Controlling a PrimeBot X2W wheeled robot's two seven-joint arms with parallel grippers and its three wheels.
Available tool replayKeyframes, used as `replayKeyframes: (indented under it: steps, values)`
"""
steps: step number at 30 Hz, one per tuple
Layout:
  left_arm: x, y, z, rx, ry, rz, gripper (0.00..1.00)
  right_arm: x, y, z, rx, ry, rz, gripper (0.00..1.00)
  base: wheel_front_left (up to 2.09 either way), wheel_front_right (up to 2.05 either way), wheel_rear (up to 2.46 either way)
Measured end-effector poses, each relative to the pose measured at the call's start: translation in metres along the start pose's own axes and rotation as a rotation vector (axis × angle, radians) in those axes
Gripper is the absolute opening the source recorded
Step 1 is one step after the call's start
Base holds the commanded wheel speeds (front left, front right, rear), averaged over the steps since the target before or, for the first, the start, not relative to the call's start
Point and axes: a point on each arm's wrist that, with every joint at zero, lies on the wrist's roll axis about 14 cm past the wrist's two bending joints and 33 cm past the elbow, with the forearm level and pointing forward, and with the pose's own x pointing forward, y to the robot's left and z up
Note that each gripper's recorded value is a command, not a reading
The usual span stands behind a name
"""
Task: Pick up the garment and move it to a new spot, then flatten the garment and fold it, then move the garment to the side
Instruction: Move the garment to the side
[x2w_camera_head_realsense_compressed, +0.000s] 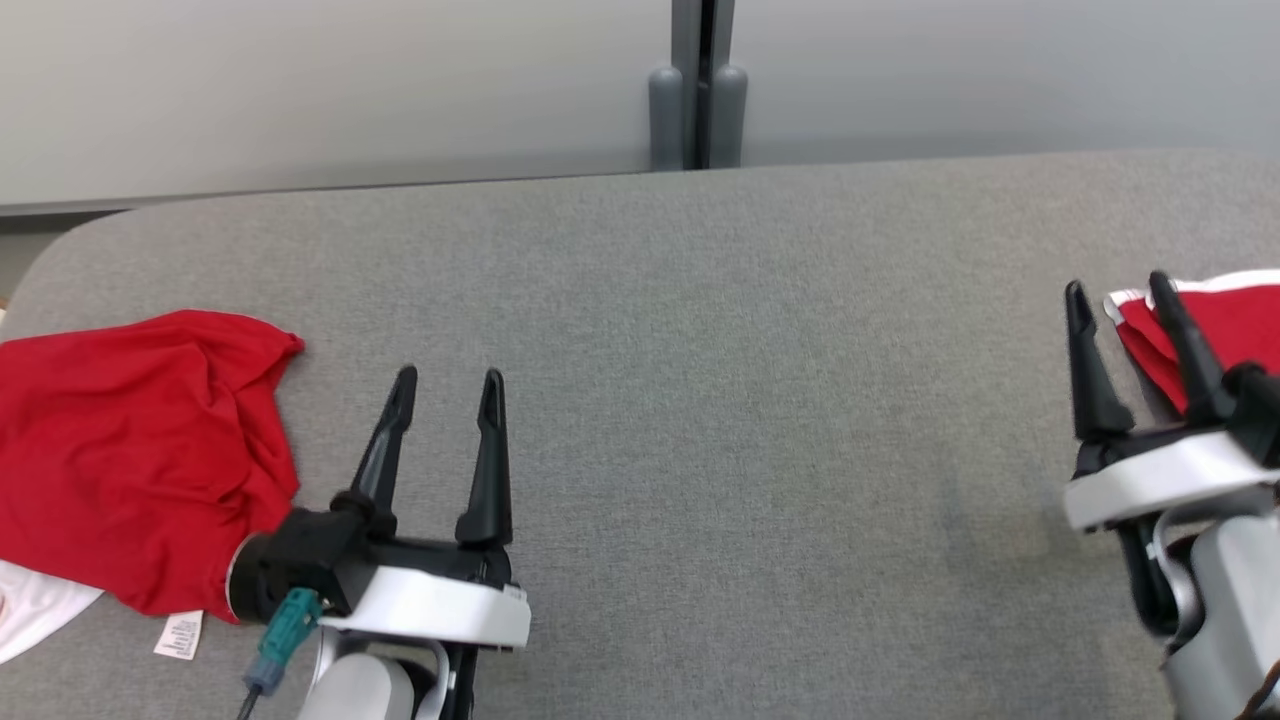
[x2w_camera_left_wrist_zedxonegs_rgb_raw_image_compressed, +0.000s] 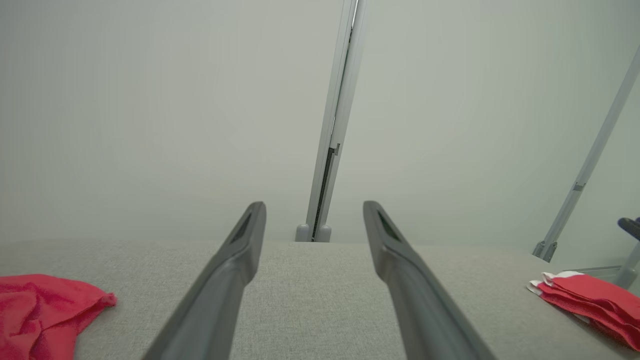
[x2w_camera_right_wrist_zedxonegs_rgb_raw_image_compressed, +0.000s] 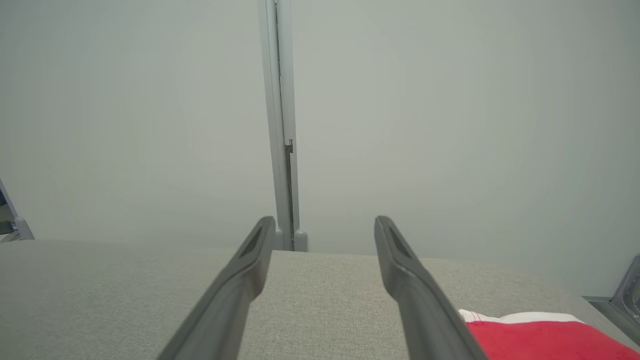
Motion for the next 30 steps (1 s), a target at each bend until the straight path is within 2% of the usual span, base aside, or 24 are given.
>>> replayKeyframes:
  steps: [3, 7, 12, 15, 30]
  values:
    - [-0.015, 0.006, -0.002, 0.012, 0.015, 0.012, 1.00, -0.010, 0.023, 0.005, 0.060, -0.033, 0.009, 1.00, 0.00, 0.00, 0.00]
    - [-0.030, 0.018, 0.006, 0.032, 0.001, 0.054, 1.00, -0.033, 0.056, 0.000, 0.071, -0.034, 0.044, 1.00, 0.00, 0.00, 0.00]
    - [-0.049, 0.024, 0.005, 0.027, 0.011, 0.088, 1.00, -0.062, 0.064, -0.004, 0.077, -0.030, 0.014, 1.00, 0.00, 0.00, 0.00]
    - [-0.054, 0.022, 0.002, 0.028, 0.021, 0.083, 1.00, -0.071, 0.076, -0.003, 0.047, -0.032, 0.040, 1.00, 0.00, 0.00, 0.00]
    - [-0.058, 0.014, -0.007, 0.038, 0.048, 0.058, 1.00, -0.079, 0.065, -0.008, 0.070, -0.019, -0.009, 1.00, 0.00, 0.00, 0.00]
